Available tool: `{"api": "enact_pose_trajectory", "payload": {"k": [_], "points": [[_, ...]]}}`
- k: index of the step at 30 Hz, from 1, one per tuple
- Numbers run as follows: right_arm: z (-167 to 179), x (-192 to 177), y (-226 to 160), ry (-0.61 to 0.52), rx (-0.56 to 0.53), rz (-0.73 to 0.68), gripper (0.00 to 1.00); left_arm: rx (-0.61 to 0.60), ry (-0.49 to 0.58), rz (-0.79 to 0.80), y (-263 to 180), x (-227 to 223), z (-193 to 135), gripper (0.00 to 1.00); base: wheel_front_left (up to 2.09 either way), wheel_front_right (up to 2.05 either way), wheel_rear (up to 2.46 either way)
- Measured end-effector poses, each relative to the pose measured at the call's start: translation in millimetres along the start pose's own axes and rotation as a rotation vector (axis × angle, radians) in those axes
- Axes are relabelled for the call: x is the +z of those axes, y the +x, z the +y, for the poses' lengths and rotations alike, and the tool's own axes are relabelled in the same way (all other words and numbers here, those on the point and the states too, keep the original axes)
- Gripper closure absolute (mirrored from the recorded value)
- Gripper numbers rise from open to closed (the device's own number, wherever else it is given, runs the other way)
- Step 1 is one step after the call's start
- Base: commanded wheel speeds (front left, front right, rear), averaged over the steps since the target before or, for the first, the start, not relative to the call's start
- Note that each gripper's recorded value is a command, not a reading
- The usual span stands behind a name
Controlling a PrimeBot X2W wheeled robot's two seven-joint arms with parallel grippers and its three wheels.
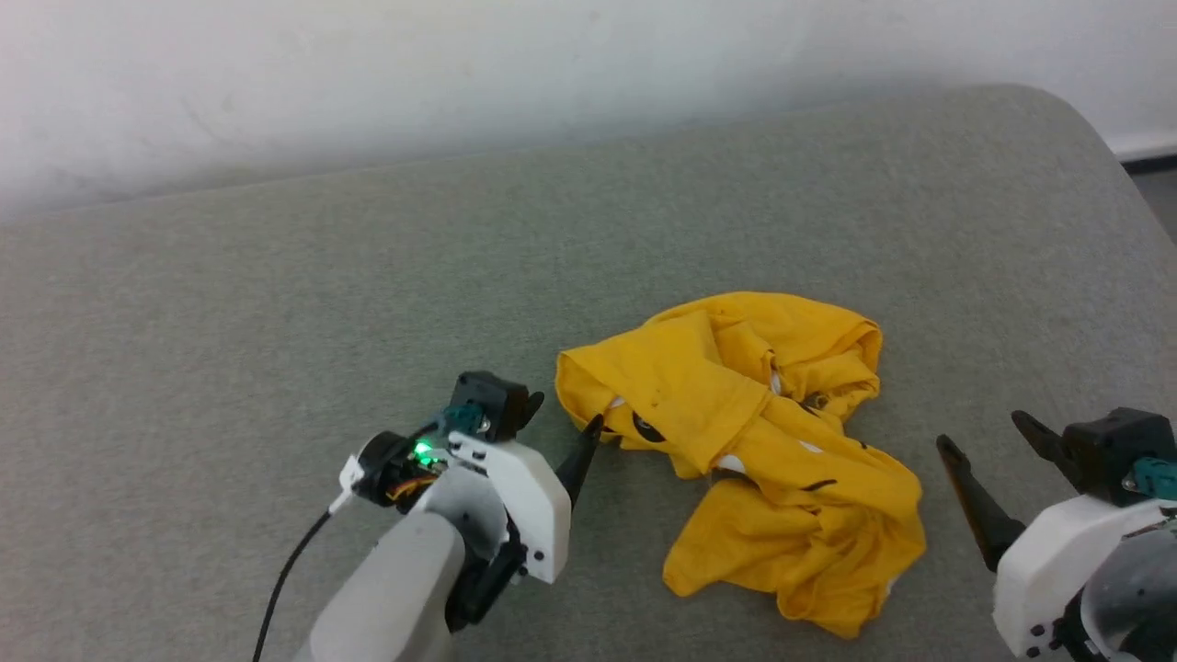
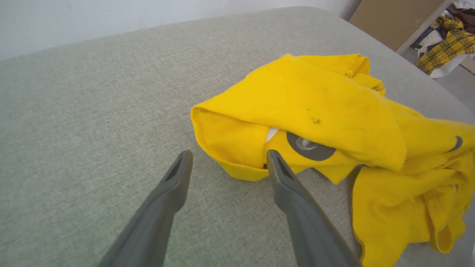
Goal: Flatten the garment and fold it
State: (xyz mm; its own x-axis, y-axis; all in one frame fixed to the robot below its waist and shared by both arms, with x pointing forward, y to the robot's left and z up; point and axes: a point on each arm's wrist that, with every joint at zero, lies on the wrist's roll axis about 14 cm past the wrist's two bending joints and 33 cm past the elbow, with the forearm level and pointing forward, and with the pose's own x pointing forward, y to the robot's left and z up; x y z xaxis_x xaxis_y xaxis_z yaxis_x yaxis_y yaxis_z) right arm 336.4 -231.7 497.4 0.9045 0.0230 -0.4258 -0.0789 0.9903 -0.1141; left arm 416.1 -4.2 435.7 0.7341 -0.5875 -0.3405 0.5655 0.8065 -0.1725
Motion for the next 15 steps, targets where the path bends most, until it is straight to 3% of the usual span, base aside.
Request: {"api": "enact_pose_trajectory", "payload": {"k": [9, 10, 11, 12, 15], "points": [[-10, -31, 1, 0.056, -0.066, 0.062, 0.0, 0.025, 0.001, 0.184, 39, -31, 12, 0.0, 0.0, 0.0, 0.0], [-10, -34, 1, 0.06, -0.07, 0.069, 0.0, 0.011, -0.002, 0.203, 42, -35, 10, 0.08, 0.0, 0.0, 0.0], [-11, -37, 2, 0.065, -0.073, 0.075, 0.0, -0.006, -0.003, 0.216, 45, -36, 8, 0.77, 0.0, 0.0, 0.0], [-10, -39, 2, 0.07, -0.074, 0.079, 0.0, -0.022, 0.002, 0.223, 47, -36, 6, 1.0, 0.0, 0.0, 0.0], [-8, -42, 6, 0.075, -0.07, 0.082, 0.0, -0.055, -0.008, 0.191, 50, -31, 1, 1.0, 0.0, 0.0, 0.0]]}}
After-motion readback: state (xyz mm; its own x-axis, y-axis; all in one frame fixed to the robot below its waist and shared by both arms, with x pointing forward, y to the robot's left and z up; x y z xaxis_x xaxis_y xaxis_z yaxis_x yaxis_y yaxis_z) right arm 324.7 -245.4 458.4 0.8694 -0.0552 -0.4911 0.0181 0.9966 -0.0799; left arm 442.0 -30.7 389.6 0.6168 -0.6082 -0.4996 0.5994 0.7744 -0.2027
